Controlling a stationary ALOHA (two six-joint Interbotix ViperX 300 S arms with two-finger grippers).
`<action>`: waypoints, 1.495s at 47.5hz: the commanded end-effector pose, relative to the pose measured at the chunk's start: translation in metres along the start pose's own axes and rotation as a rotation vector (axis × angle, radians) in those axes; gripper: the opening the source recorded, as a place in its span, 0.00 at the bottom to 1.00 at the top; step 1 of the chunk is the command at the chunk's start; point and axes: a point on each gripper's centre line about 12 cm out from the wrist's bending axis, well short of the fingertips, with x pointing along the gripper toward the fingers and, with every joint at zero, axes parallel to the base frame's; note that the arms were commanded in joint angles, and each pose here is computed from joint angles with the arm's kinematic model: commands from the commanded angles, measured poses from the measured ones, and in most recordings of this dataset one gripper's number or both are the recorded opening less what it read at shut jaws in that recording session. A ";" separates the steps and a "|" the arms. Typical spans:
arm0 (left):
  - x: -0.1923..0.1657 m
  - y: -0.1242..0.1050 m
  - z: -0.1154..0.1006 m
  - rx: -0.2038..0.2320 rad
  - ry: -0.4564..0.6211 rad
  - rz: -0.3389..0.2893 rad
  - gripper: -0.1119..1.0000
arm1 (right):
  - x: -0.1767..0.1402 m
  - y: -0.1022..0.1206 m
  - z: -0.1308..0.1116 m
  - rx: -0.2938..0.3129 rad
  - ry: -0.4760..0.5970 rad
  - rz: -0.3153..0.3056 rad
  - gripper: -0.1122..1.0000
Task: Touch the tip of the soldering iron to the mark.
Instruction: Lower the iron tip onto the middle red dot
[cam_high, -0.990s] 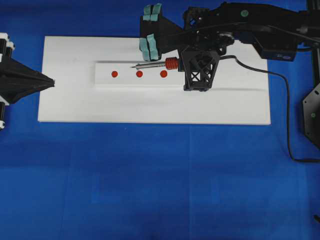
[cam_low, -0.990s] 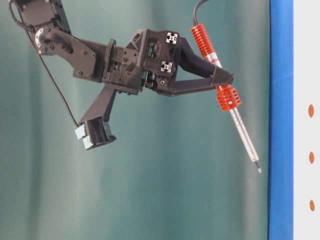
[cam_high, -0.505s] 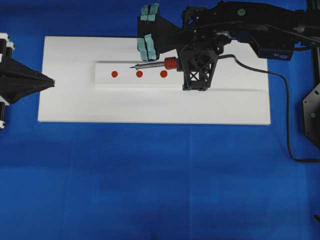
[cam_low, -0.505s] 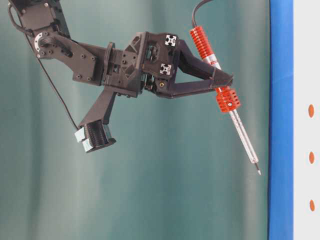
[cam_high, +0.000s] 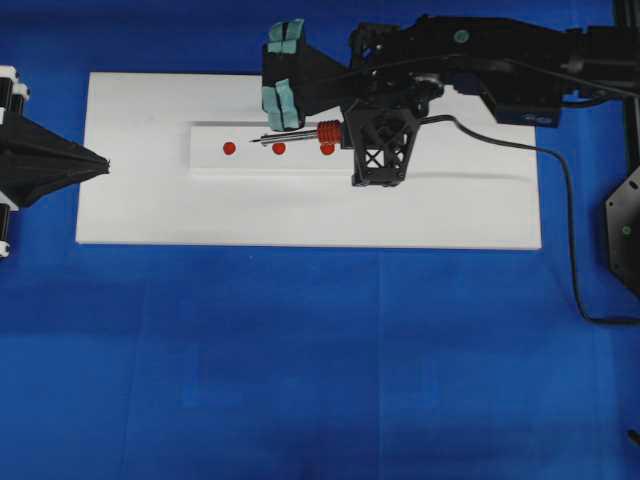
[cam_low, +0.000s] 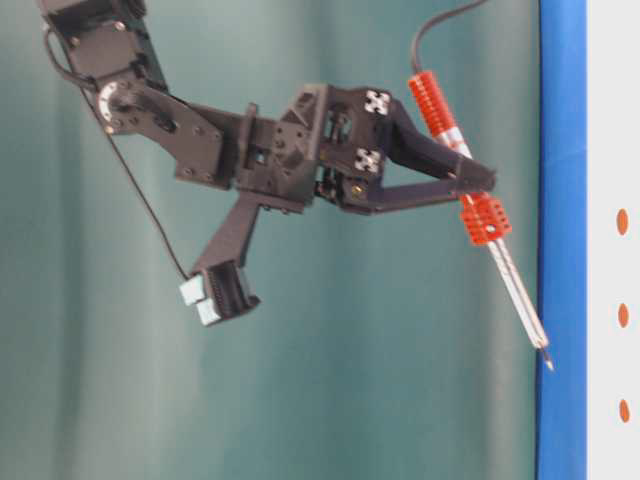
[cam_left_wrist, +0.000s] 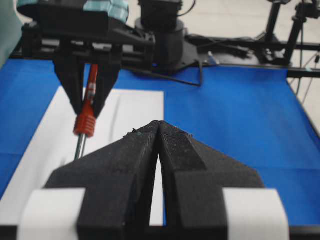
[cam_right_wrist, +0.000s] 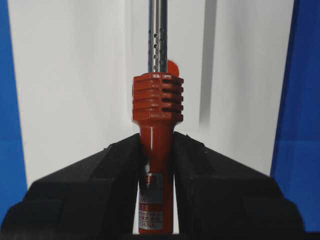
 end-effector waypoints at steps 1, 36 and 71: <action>0.002 0.000 0.005 0.002 -0.014 0.001 0.10 | -0.006 0.001 0.011 -0.003 -0.052 0.000 0.16; 0.002 0.000 0.002 0.002 -0.005 0.001 0.10 | 0.044 -0.003 0.023 -0.001 -0.040 -0.003 0.16; 0.002 0.000 0.002 0.000 -0.005 0.001 0.10 | 0.044 -0.003 0.022 -0.003 -0.037 -0.004 0.16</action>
